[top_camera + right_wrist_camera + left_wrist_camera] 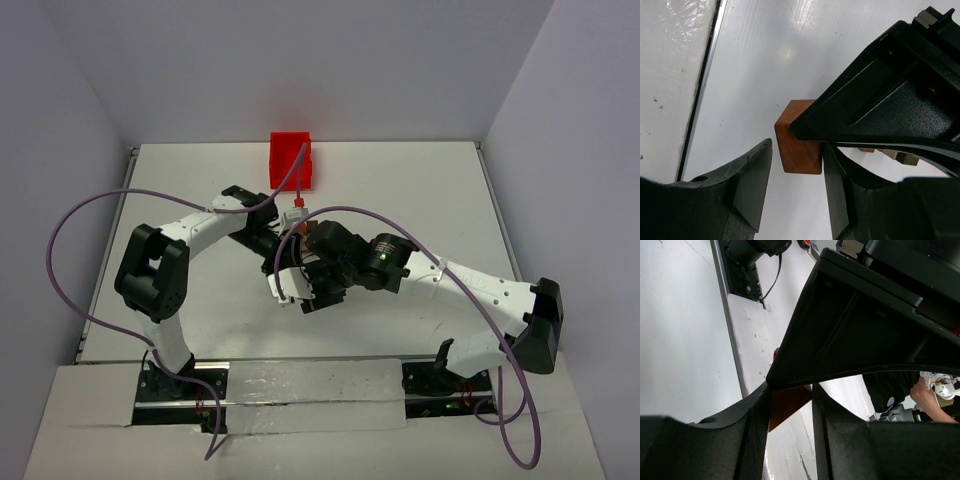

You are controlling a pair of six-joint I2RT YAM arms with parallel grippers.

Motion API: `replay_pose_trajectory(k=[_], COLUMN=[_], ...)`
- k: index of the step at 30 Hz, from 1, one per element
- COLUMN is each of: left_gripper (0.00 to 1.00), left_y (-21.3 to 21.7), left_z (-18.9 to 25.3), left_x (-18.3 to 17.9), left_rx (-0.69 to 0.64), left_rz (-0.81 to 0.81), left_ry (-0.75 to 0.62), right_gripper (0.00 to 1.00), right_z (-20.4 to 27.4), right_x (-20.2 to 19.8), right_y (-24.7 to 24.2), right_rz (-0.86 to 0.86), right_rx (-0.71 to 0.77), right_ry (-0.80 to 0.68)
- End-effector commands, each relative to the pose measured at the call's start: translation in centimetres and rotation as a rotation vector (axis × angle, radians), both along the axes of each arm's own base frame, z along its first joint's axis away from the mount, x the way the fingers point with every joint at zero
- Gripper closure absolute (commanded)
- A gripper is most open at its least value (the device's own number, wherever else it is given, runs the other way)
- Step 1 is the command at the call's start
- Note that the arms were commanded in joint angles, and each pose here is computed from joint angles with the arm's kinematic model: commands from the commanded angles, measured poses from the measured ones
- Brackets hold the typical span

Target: Build the wood block tower

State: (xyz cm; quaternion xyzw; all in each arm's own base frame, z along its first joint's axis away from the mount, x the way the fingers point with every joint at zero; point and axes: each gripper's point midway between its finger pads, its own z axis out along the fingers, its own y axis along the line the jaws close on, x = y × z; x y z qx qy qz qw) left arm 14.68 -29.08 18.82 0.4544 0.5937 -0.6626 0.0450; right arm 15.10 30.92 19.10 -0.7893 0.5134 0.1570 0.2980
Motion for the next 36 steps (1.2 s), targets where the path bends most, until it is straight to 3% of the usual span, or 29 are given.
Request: replay_pose_trajectory(k=[1, 9, 14, 17, 19, 21, 22, 25, 30, 36], left_gripper=[0.88, 0.88, 0.86, 0.69, 0.54, 0.31, 0.28, 0.04, 0.01, 0.01], left_y=[-1.0, -1.1, -1.0, -0.9, -0.8, -0.7, -0.6, -0.2, 1.1, 4.9], left_z=[3.0, 3.0, 3.1, 3.0, 3.0, 3.0, 3.0, 3.0, 3.5, 5.5], left_x=[0.8, 1.0, 1.3, 1.4, 1.5, 1.7, 1.7, 2.2, 3.7, 6.4], left_rx=[-0.139, -0.138, -0.144, -0.142, -0.139, -0.134, -0.131, -0.130, -0.142, -0.181], left_rz=[0.038, 0.041, 0.052, 0.058, 0.061, 0.065, 0.066, 0.085, 0.138, 0.282], left_ry=[0.032, 0.042, 0.043, 0.046, 0.044, 0.039, 0.042, 0.035, -0.036, -0.181], right_gripper=[0.49, 0.51, 0.64, 0.72, 0.75, 0.80, 0.80, 0.88, 0.92, 0.94], right_z=[1.6, 1.9, 2.0, 2.0, 1.9, 1.9, 1.9, 2.1, 2.6, 4.0], right_x=[0.2, 0.6, 0.9, 0.9, 0.9, 0.8, 0.8, 0.9, 2.3, 7.5], right_y=[1.1, 1.2, 1.3, 1.2, 1.1, 1.0, 1.0, 0.8, -0.1, -3.1], right_rz=[-0.006, -0.028, -0.042, -0.045, -0.045, -0.033, -0.031, -0.031, -0.064, -0.163], right_rx=[0.050, 0.061, 0.069, 0.068, 0.066, 0.064, 0.063, 0.065, 0.090, 0.168], right_ry=[-0.020, -0.032, -0.040, -0.043, -0.043, -0.043, -0.043, -0.040, -0.003, 0.062])
